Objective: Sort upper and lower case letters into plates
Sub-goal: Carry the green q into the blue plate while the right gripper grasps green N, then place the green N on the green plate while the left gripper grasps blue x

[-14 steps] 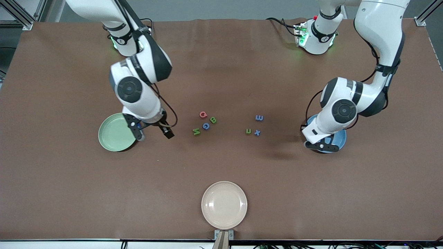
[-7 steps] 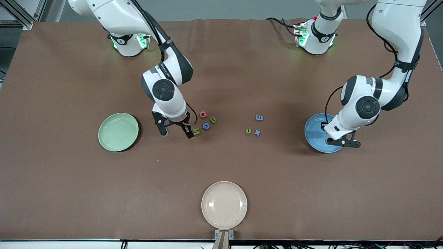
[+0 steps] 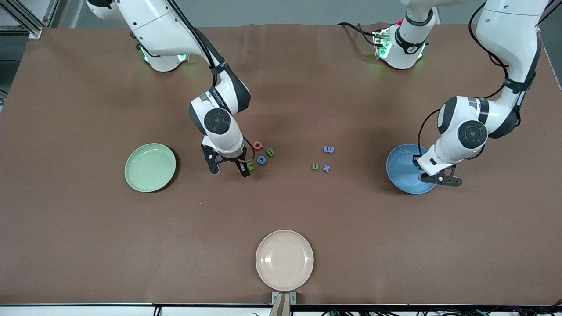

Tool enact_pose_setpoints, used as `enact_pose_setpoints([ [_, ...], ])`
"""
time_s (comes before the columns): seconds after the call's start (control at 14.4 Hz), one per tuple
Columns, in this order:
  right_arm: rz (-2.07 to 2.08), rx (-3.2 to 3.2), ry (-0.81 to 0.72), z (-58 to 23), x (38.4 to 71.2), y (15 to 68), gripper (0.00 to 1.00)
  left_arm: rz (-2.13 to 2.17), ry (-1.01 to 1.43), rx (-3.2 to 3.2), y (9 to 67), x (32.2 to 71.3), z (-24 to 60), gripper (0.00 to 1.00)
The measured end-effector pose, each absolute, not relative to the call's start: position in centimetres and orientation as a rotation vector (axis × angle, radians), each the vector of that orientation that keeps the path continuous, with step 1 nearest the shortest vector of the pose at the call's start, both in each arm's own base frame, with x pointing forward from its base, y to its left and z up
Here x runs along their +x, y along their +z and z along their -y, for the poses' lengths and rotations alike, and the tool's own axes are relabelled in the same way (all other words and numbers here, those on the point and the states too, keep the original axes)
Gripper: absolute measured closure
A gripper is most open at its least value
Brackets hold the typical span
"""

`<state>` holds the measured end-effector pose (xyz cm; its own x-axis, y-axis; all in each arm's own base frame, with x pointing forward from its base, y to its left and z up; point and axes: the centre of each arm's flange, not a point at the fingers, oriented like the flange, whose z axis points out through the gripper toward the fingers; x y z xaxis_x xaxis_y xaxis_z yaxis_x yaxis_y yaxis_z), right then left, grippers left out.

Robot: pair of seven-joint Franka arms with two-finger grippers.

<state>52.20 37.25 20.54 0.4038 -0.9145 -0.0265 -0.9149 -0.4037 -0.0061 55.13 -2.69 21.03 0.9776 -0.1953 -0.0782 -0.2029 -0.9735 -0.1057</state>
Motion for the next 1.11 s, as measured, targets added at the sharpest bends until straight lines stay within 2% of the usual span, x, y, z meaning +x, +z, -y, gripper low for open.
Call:
enact_pose_setpoints([
  [0.42, -1.701, -2.643, 0.041, -39.2, 51.3, 17.8, 0.19, -0.306, 0.114, -3.023, 19.0, 54.9, 2.5, 0.71],
  [0.56, -1.701, -2.638, 0.036, -39.3, 51.6, 17.9, 0.27, -0.304, 0.107, -3.024, 19.1, 55.0, 2.4, 0.71],
  [0.62, -1.701, -2.636, 0.034, -39.3, 51.8, 17.9, 0.27, -0.311, 0.102, -3.023, 19.2, 55.1, 2.3, 0.67],
  [0.69, -1.7, -2.635, 0.032, -39.4, 51.8, 17.9, 0.32, -0.325, 0.097, -3.021, 19.3, 55.2, 2.2, 0.67],
  [0.76, -1.7, -2.635, 0.032, -39.4, 51.9, 17.9, 0.41, -0.339, 0.09, -3.02, 19.5, 55.4, 2.3, 0.61],
  [0.83, -1.699, -2.635, 0.03, -39.4, 52.0, 17.8, 0.41, -0.35, 0.077, -3.022, 19.9, 55.6, 2.8, 0.53],
  [0.97, -1.694, -2.641, 0.018, -39.3, 52.1, 17.8, 0.45, -0.367, 0.043, -3.029, 21.1, 55.8, 4.9, 0.33],
  [1.04, -1.684, -2.648, 0.004, -39.2, 52.3, 17.9, 0.5, -0.348, 0.031, -3.036, 21.9, 55.9, 6.4, 0.24],
  [1.11, -1.677, -2.656, -0.007, -39.1, 52.3, 17.9, 0.51, -0.323, 0.021, -3.044, 22.9, 55.9, 8.4, 0.15],
])
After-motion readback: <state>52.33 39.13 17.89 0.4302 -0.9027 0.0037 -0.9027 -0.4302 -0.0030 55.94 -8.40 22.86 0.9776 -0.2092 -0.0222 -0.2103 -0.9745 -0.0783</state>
